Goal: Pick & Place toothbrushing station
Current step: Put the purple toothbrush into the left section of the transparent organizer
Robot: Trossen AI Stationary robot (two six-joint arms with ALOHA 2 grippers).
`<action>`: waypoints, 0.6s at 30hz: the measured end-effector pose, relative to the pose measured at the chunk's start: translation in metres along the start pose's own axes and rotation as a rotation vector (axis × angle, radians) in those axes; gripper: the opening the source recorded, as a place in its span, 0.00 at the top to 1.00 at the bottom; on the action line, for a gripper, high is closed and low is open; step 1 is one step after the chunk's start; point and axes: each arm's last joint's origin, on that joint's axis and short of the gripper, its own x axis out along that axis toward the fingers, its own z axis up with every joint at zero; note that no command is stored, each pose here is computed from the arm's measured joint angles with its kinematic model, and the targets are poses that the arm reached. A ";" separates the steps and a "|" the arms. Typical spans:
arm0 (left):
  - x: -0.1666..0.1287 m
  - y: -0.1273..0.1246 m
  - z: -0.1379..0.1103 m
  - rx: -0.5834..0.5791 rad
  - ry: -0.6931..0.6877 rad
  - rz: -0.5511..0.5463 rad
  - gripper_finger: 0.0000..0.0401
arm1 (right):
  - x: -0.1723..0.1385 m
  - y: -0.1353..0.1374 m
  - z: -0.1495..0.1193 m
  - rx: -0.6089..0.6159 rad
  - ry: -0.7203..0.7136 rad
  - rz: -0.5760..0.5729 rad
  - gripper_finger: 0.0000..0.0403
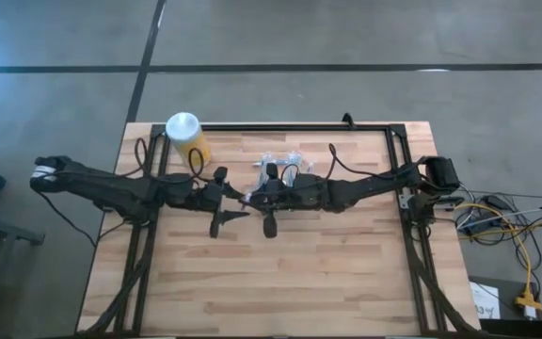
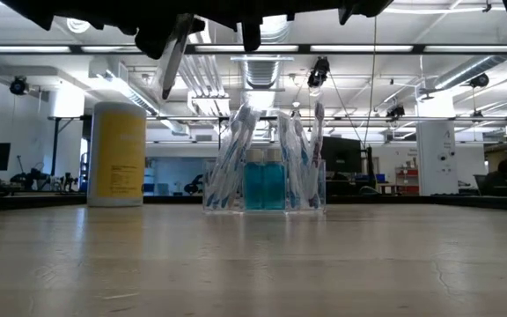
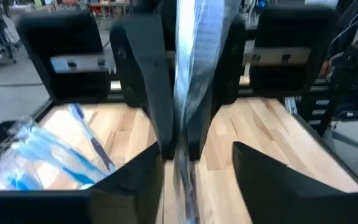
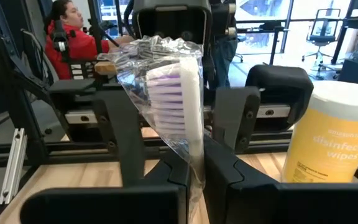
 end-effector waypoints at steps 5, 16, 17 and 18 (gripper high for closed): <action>0.001 0.000 0.000 0.003 0.007 0.007 0.70 | 0.000 0.000 0.000 0.001 -0.001 0.000 0.97; 0.000 0.001 -0.001 0.069 0.017 0.008 0.94 | 0.000 0.001 0.001 -0.017 0.001 0.049 0.93; 0.000 0.001 -0.001 0.077 0.019 0.008 0.94 | -0.002 0.001 0.002 -0.014 0.002 0.051 0.90; -0.001 0.001 -0.002 0.084 0.020 0.009 0.94 | -0.003 0.001 0.004 -0.006 -0.001 0.054 0.86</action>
